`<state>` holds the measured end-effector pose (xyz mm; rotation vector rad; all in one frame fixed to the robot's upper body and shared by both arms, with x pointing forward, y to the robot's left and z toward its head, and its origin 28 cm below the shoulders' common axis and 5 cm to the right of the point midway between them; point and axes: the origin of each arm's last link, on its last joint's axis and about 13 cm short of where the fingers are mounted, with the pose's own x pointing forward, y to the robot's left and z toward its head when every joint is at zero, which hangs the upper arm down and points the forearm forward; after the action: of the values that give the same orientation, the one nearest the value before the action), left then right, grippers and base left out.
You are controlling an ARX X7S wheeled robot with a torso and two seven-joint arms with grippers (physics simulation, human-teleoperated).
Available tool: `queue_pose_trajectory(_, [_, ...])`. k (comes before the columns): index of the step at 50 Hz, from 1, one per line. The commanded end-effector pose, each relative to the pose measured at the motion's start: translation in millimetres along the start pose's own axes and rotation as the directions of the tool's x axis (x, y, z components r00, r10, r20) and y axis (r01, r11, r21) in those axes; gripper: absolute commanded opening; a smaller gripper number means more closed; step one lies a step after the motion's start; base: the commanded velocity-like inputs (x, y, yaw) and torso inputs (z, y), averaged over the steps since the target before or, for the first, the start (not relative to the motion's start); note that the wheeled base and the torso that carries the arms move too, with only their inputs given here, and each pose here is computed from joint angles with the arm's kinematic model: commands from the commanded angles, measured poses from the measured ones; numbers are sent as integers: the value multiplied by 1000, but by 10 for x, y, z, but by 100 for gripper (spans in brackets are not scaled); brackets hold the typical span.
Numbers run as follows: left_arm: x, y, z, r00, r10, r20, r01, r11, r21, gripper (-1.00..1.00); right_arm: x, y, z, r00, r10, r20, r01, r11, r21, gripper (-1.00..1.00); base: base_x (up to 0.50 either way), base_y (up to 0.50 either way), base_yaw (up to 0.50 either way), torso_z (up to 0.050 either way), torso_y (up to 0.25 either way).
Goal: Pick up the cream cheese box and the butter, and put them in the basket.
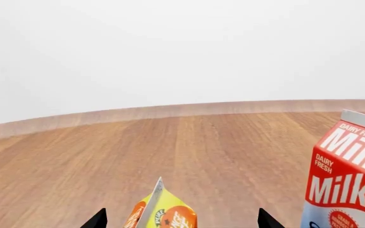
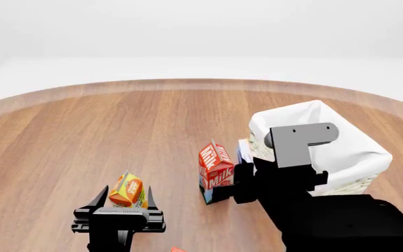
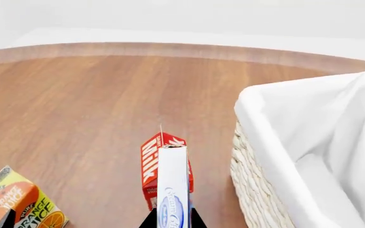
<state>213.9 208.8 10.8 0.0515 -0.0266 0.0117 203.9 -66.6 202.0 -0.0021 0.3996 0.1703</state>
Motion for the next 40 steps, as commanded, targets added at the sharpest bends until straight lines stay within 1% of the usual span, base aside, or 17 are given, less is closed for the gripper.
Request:
queue_pose_trajectory(1, [-1,-2,-2,1000,-2,-1,2,1000,1,100,-84,-56,178,999,-16,49,15,1000,7,-100,0,0,0,0,0])
queue_pose_trajectory(14, [2,-2,3,1000,-1,-1,1,1000,0,100,-109,-168,395,994,-69,89,68,998,8,-100,0,0,0,0,1])
queue_pose_trajectory(28, [2,3,-4,1000,1,-2,-1,1000,-1,100,-95,-437,680,976,-182,120,177,983,55,-100,0,0,0,1,0])
queue_pose_trajectory(38, [4,2,-2,1000,1,-2,-1,1000,-1,100,-98,-543,789,965,-231,123,223,972,71,-100,0,0,0,0,1])
queue_pose_trajectory(40, [5,1,-3,1000,1,-3,-1,1000,-1,100,-89,-577,828,965,-232,121,223,971,84,-100,0,0,0,0,0])
